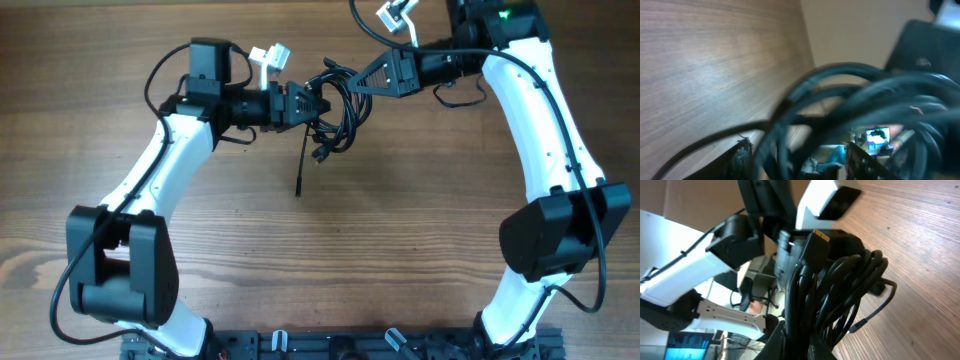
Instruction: Untangle cables
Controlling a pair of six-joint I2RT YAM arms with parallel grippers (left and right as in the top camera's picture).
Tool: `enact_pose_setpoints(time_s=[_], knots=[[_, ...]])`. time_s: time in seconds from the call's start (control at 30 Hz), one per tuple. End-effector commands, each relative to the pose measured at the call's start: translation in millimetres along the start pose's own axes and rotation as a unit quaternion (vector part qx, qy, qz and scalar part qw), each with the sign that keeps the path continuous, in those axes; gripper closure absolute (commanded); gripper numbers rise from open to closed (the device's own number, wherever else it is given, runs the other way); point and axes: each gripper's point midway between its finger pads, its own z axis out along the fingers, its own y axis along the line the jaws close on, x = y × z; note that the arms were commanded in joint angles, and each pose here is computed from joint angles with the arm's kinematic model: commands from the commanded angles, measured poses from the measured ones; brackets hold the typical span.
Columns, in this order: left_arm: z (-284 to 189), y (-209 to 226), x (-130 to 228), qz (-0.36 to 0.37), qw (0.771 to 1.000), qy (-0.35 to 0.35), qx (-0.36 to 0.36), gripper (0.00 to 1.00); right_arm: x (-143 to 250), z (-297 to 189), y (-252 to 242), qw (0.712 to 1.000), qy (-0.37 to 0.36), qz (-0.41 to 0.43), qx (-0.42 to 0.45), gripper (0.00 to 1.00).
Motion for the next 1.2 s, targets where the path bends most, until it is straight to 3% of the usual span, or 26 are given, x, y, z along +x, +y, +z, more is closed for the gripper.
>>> enact_pose_setpoints(time_s=[0.0, 0.07, 0.13, 0.2, 0.23, 0.3, 0.4, 0.5, 0.67, 0.7, 0.77, 0.8, 0.9, 0.93, 1.0, 1.03, 1.07, 1.13, 1.17], knots=[[8.4, 34.1, -12.1, -0.063, 0.992, -0.045, -0.103, 0.62, -5.2, -6.0, 44.0, 0.997, -0.019, -0.022, -0.071, 0.96], [8.3, 50.2, -18.9, -0.122, 0.977, -0.082, -0.153, 0.93, -6.9, -6.4, 45.4, 0.997, -0.021, -0.019, -0.076, 0.96], [7.5, 52.7, -20.2, -0.131, 0.974, -0.088, -0.160, 0.96, -11.0, -5.4, 28.3, 0.999, -0.021, 0.002, -0.029, 0.96], [6.3, 52.5, -20.4, -0.132, 0.975, -0.088, -0.157, 0.96, -13.3, -7.4, -8.9, 0.996, -0.022, 0.043, 0.078, 0.96], [5.5, 50.6, -20.1, -0.133, 0.976, -0.084, -0.150, 0.96, -11.9, -15.7, -41.0, 0.981, -0.029, 0.088, 0.173, 0.96], [1.6, 43.0, -19.1, -0.119, 0.983, -0.070, -0.120, 0.96, -5.6, -57.8, -105.8, 0.901, -0.074, 0.185, 0.385, 0.96], [-8.1, 31.2, -18.0, -0.097, 0.991, -0.051, -0.072, 0.96, -4.5, -105.8, -138.2, 0.813, -0.133, 0.227, 0.519, 0.96], [-23.5, 10.8, -18.6, -0.068, 0.997, -0.033, 0.002, 0.96, -1.8, -148.3, -152.9, 0.746, -0.168, 0.236, 0.600, 0.96], [-44.5, 13.0, -25.9, -0.078, 0.996, -0.047, 0.019, 0.96, 12.6, -161.2, -155.3, 0.724, -0.152, 0.249, 0.626, 0.96], [-47.3, 13.2, -26.8, -0.087, 0.995, -0.049, 0.022, 0.96, 18.2, -168.3, -155.9, 0.708, -0.146, 0.251, 0.644, 0.96], [-51.0, 11.6, -29.5, -0.097, 0.993, -0.052, 0.029, 0.96, 36.5, -206.7, -154.2, 0.616, -0.157, 0.268, 0.724, 0.92], [-51.9, 11.2, -31.2, -0.098, 0.993, -0.054, 0.030, 0.96, 38.7, -213.9, -152.9, 0.600, -0.158, 0.265, 0.738, 0.90], [-54.0, 8.9, -37.2, -0.098, 0.993, -0.062, 0.033, 0.96, 43.2, -225.5, -154.0, 0.587, -0.158, 0.272, 0.746, 0.85], [-56.0, 8.2, -40.5, -0.097, 0.992, -0.067, 0.035, 0.96, 45.2, -230.2, -156.2, 0.588, -0.161, 0.281, 0.741, 0.82], [-67.0, 5.0, -55.3, -0.098, 0.990, -0.091, 0.043, 0.96, 49.0, -218.5, -163.8, 0.646, -0.149, 0.311, 0.681, 0.80], [-71.7, 1.5, -62.9, -0.096, 0.989, -0.102, 0.048, 0.96, 47.0, -202.9, -165.0, 0.703, -0.129, 0.310, 0.627, 0.80], [-72.8, -3.6, -68.1, -0.098, 0.988, -0.108, 0.055, 0.96, 35.5, -168.3, -155.3, 0.809, -0.082, 0.254, 0.523, 0.67], [-68.3, -5.7, -66.3, -0.111, 0.987, -0.101, 0.058, 0.96, 23.8, -131.6, -132.2, 0.893, -0.044, 0.170, 0.415, 0.48], [-62.0, -8.4, -63.6, -0.137, 0.984, -0.092, 0.062, 0.96, 18.8, -116.5, -120.7, 0.917, -0.034, 0.136, 0.373, 0.44]])
